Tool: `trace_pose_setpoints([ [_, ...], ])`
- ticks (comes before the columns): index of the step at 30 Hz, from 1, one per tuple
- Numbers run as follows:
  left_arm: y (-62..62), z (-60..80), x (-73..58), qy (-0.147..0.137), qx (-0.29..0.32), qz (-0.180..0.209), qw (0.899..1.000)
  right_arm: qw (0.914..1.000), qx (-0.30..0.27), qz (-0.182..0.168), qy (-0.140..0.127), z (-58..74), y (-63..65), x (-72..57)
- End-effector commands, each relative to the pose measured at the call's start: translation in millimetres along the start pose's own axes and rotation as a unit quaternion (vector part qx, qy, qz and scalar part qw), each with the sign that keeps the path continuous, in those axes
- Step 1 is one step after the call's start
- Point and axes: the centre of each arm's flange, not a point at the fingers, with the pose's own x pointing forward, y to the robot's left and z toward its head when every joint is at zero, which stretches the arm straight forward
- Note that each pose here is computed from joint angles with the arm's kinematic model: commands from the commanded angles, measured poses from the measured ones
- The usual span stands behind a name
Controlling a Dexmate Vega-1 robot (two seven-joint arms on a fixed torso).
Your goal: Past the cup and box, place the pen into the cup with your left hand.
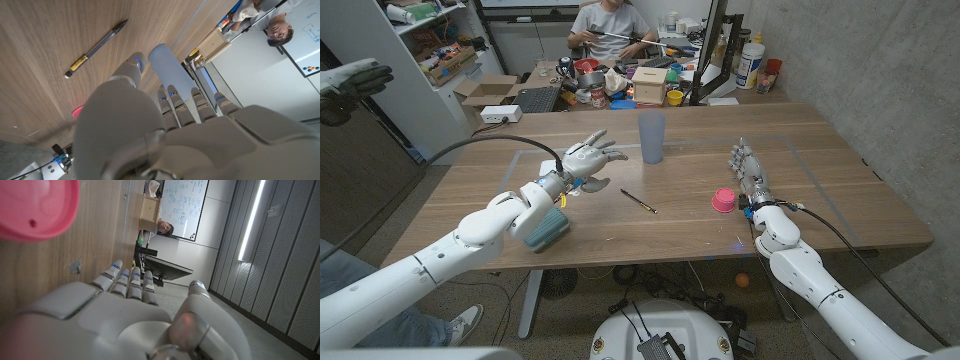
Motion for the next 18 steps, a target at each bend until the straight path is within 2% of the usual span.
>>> trace_pose_setpoints([
  [1,-18.6,44.2,31.4,-0.046,0.031,-0.045,0.997,0.9995,0.019,-0.021,-0.012,-1.2,-4.9,-5.5],
  [5,-27.1,58.2,34.3,-0.053,0.009,-0.048,0.997,0.9995,0.02,-0.019,-0.013,-0.1,-4.8,-4.2],
  [9,-30.3,64.2,34.6,-0.061,-0.027,-0.041,0.997,0.9996,0.017,-0.016,-0.012,2.8,-4.0,-1.8],
  [11,-29.6,65.0,34.5,-0.065,-0.037,-0.039,0.996,0.9997,0.014,-0.016,-0.011,4.2,-4.1,-0.8],
  [18,-20.1,59.4,35.1,-0.057,-0.042,-0.076,0.995,0.9998,0.011,-0.018,0.001,-0.2,-7.1,-0.6],
])
